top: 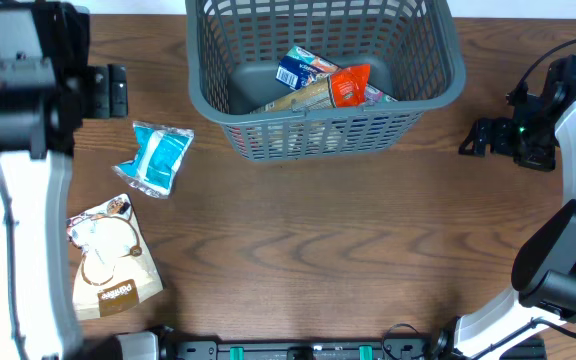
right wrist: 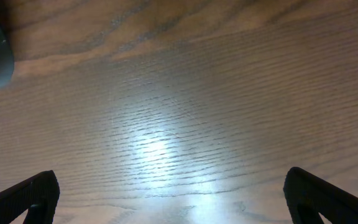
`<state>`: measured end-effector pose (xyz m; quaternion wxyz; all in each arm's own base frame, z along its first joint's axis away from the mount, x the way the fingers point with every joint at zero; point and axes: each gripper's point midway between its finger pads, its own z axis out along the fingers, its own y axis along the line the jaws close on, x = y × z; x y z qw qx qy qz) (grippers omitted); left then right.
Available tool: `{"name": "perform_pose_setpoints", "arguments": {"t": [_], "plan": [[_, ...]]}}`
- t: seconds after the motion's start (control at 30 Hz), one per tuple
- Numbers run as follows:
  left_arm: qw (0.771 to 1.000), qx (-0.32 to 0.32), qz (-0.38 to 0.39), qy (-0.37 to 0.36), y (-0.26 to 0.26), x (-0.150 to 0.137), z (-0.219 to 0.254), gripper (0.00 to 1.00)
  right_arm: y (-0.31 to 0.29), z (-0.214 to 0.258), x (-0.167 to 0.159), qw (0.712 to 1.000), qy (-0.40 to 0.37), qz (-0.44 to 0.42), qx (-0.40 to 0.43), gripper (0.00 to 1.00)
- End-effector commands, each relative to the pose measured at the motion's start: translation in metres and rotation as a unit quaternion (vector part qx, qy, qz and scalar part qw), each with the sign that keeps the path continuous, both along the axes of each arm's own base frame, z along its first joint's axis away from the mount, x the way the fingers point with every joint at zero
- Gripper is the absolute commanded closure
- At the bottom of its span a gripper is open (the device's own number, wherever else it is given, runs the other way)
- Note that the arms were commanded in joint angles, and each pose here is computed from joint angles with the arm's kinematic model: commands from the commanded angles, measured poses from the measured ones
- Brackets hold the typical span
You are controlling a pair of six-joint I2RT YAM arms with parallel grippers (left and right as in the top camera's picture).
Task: Pack container
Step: 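Withdraw the left gripper back toward the teal wipe pack, then grasp the teal-and-white wet wipe pack with the left gripper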
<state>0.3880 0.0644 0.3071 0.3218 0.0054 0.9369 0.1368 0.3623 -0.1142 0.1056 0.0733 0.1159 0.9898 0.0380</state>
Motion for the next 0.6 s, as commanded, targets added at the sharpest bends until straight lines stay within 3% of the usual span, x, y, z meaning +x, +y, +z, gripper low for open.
{"name": "perform_pose_setpoints", "arguments": {"t": [0.0, 0.2, 0.57], "plan": [[0.998, -0.04, -0.005, 0.055, -0.004, 0.017, -0.047, 0.01, 0.004, 0.001, 0.0, 1.0, 0.0, 0.012, -0.001, 0.01], [0.988, -0.061, -0.009, 0.143, -0.007, 0.036, -0.117, 0.01, 0.004, 0.001, 0.0, 1.0, 0.0, 0.012, 0.0, 0.01], [0.967, -0.089, -0.038, 0.238, -0.018, 0.039, -0.19, 0.01, 0.003, 0.001, 0.001, 1.0, -0.002, 0.011, -0.001, 0.01]]}}
